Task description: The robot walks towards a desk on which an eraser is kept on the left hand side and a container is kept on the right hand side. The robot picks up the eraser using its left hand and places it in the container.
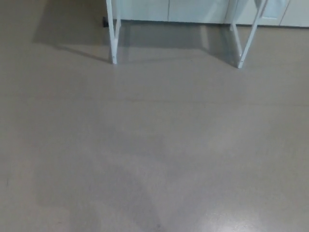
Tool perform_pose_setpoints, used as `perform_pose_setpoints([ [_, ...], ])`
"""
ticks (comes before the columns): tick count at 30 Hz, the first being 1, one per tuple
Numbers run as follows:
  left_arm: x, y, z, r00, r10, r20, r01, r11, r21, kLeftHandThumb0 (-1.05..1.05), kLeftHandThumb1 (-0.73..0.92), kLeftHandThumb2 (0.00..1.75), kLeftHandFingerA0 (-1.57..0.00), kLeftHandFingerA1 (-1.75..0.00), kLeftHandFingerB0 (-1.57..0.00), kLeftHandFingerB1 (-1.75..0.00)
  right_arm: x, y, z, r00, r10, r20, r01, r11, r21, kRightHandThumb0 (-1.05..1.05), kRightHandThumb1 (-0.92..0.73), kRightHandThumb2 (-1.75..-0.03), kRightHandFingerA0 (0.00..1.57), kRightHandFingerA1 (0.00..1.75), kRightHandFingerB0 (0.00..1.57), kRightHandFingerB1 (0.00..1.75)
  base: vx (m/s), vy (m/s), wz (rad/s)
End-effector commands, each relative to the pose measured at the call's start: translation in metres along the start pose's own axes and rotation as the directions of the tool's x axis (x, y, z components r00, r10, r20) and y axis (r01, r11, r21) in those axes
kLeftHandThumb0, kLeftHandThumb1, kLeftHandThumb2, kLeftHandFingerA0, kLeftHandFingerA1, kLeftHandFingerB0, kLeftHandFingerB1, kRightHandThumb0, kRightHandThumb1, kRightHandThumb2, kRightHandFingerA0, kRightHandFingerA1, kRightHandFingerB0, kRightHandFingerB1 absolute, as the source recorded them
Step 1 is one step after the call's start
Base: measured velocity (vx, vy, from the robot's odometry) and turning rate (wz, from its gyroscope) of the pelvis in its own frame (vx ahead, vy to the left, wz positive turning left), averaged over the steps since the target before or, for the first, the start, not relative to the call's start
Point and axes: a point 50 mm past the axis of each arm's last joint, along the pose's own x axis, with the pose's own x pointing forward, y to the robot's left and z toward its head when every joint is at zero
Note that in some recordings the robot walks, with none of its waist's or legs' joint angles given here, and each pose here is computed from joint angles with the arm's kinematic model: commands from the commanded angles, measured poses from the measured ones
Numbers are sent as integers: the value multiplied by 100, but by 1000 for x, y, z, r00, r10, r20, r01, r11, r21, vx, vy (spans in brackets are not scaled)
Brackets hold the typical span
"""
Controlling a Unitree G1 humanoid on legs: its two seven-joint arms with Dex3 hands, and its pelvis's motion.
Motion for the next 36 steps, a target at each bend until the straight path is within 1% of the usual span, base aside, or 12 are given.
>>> perform_pose_setpoints([
  [1,0,8,14,997,25,79,-30,998,55,-27,63,59,-44,-42,-33,-32,0,0,1,1000,1,26,0,999,-40,-17,-46,-53,61,62,48,57,190,446,-7],
  [9,0,7,13,996,35,81,-43,995,94,-27,64,59,-43,-42,-34,-32,3,2,2,1000,7,26,-6,999,-54,-17,-45,-52,62,63,50,57,221,176,1],
  [10,0,7,13,996,36,83,-44,994,98,-27,64,59,-43,-41,-34,-32,3,3,2,1000,8,26,-7,999,-54,-22,-40,-64,62,68,47,61,269,-48,13],
  [13,-1,7,13,995,35,92,-44,993,105,-26,65,59,-41,-42,-32,-32,4,3,1,1000,8,23,-7,999,-54,-22,-40,-63,63,68,48,61,286,-112,13],
  [14,-1,6,13,995,35,92,-45,993,108,-27,65,59,-41,-41,-33,-32,4,3,1,1000,8,24,-7,999,-53,-16,-45,-53,63,64,51,58,213,-184,17],
  [17,-1,6,13,995,39,94,-50,992,117,-26,65,59,-42,-41,-33,-32,4,3,2,1000,10,23,-9,998,-58,-16,-45,-53,62,62,50,57,376,-211,-12],
  [19,-1,5,14,994,41,104,-56,987,150,-28,64,58,-44,-41,-35,-32,4,4,3,1000,11,27,-9,998,-70,-17,-46,-52,61,62,50,58,373,-351,77],
  [22,1,3,16,993,27,114,-44,987,152,-27,65,59,-41,-42,-32,-32,5,3,5,999,11,34,-8,996,-84,-16,-45,-53,62,61,50,56,293,-114,16],
  [29,4,-8,20,990,35,139,-46,996,82,-28,63,59,-41,-41,-33,-32,6,6,4,1000,9,29,-8,998,-65,-15,-45,-53,65,63,53,56,256,47,-11],
  [31,6,-11,20,991,33,132,-43,996,73,-30,63,58,-44,-40,-33,-31,6,7,5,1000,7,28,-5,998,-70,-18,-46,-53,63,63,51,57,350,189,-9],
  [34,6,-19,22,989,40,140,-46,998,38,-27,63,59,-40,-40,-32,-32,6,10,2,1000,6,26,-4,997,-74,-15,-46,-53,66,64,52,57,282,101,-26],
  [36,7,-25,26,987,42,157,-47,999,27,-25,63,59,-40,-39,-33,-32,6,12,1,1000,7,26,-6,998,-64,-17,-45,-53,64,64,51,58,271,118,-6],
])
